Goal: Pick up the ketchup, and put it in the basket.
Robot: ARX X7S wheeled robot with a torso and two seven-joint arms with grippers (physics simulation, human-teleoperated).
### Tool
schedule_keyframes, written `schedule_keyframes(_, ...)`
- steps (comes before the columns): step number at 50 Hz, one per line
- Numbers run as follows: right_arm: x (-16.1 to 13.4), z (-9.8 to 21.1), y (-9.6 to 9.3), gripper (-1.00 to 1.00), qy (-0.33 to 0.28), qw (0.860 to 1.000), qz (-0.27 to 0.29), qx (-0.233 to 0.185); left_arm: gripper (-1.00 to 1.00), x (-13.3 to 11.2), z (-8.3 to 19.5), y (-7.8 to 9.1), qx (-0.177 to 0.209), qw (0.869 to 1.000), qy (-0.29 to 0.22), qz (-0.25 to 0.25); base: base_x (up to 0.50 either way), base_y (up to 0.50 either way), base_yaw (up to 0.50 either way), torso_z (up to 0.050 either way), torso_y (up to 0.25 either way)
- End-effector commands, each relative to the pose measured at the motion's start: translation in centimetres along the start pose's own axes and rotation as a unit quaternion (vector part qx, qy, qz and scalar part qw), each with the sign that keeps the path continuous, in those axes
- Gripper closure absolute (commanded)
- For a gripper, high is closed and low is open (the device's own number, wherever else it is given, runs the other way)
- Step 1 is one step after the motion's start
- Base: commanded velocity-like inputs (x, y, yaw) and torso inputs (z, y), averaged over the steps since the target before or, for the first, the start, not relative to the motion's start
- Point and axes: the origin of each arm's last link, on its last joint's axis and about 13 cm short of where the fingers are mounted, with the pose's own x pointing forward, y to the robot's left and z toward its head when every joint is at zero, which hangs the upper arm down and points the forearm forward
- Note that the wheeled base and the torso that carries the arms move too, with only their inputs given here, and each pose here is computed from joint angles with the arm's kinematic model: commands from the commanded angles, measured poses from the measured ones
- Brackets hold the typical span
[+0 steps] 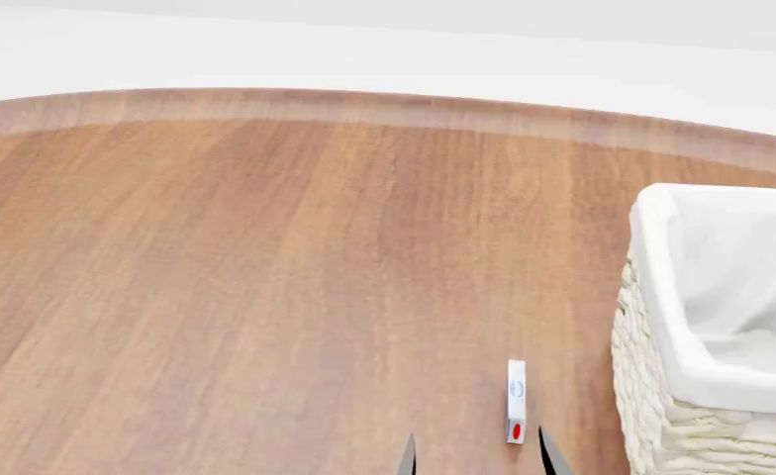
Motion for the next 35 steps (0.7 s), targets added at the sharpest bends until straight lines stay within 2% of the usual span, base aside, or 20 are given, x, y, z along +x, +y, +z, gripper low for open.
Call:
schedule_keyframes(1,0.0,-0.1,0.0,-1.0,0.001,1.0,-0.003,-0.001,-1.0,-1.9,-1.6,1.0,0.014,0.999,0.044,0.013,0.0,0.0,0.0,0.0,0.0)
schedule_keyframes(2,0.0,-0.1,0.0,-1.0,0.002,1.0,-0.002,-0.001,-1.0,-2.2,-2.5,1.1,0.028,0.998,0.055,0.017,0.0,0.0,0.0,0.0,0.0)
schedule_keyframes(4,0.0,-0.1,0.0,-1.0,0.002,1.0,-0.001,-0.001,-1.0,-2.7,-3.2,1.5,0.023,0.997,0.069,0.026,0.0,0.0,0.0,0.0,0.0)
schedule_keyframes(5,0.0,-0.1,0.0,-1.0,0.002,1.0,-0.001,-0.001,-1.0,-2.7,-3.0,1.6,0.008,0.997,0.069,0.026,0.0,0.0,0.0,0.0,0.0)
schedule_keyframes(6,0.0,-0.2,0.1,-1.0,0.003,1.0,-0.001,-0.001,-1.0,-2.7,-2.9,1.7,0.021,0.997,0.065,0.027,0.0,0.0,0.0,0.0,0.0)
schedule_keyframes(7,0.0,-0.2,0.1,-1.0,0.003,1.0,0.0,-0.002,-1.0,-2.5,-2.9,2.0,0.017,0.997,0.065,0.033,0.0,0.0,0.0,0.0,0.0)
schedule_keyframes(8,0.0,-0.2,0.1,-1.0,0.003,1.0,0.0,-0.003,-1.0,-2.4,-2.9,2.1,-0.007,0.996,0.083,0.039,0.0,0.0,0.0,0.0,0.0)
schedule_keyframes(10,0.0,-0.1,0.0,-1.0,0.003,1.0,-0.001,-0.001,-1.0,-2.5,-3.1,2.6,0.02,0.997,0.068,0.043,0.0,0.0,0.0,0.0,0.0)
schedule_keyframes(12,0.0,-0.2,0.1,-1.0,0.004,1.0,-0.001,-0.001,-1.0,-2.5,-3.4,3.0,0.006,0.995,0.084,0.05,0.0,0.0,0.0,0.0,0.0)
schedule_keyframes(14,0.0,-0.3,0.2,-1.0,0.005,1.0,0.001,-0.002,-1.0,-2.4,-3.7,3.3,0.016,0.995,0.077,0.059,0.0,0.0,0.0,0.0,0.0)
schedule_keyframes(15,-0.1,-0.3,0.2,-1.0,0.005,1.0,0.001,-0.002,-1.0,-2.5,-3.7,3.3,0.0,0.995,0.085,0.058,0.0,0.0,0.0,0.0,0.0)
schedule_keyframes(16,-0.1,-0.3,0.2,-1.0,0.005,1.0,0.001,-0.002,-1.0,-2.6,-3.9,3.4,0.008,0.995,0.082,0.056,0.0,0.0,0.0,0.0,0.0)
schedule_keyframes(21,0.0,-0.3,0.1,-1.0,0.005,1.0,0.0,-0.001,-1.0,-2.7,-5.0,4.1,-0.012,0.997,0.071,0.034,0.0,0.0,0.0,0.0,0.0)
schedule_keyframes(23,0.0,-0.3,0.2,-1.0,0.006,1.0,0.001,-0.002,-1.0,-2.6,-5.7,4.4,-0.037,0.995,0.077,0.04,0.0,0.0,0.0,0.0,0.0)
schedule_keyframes(27,0.0,-0.4,0.2,-1.0,0.006,1.0,0.001,-0.002,-1.0,-2.9,-6.4,4.7,-0.04,0.997,0.066,0.03,0.0,0.0,0.0,0.0,0.0)
schedule_keyframes(29,0.0,-0.4,0.2,-1.0,0.007,1.0,0.002,-0.003,-1.0,-3.0,-6.9,4.7,-0.028,0.997,0.066,0.028,0.0,0.0,0.0,0.0,0.0)
schedule_keyframes(35,-0.1,-0.4,0.2,-1.0,0.007,1.0,0.002,-0.002,-1.0,-2.9,-7.4,4.7,-0.057,0.996,0.069,0.028,0.0,0.0,0.0,0.0,0.0)
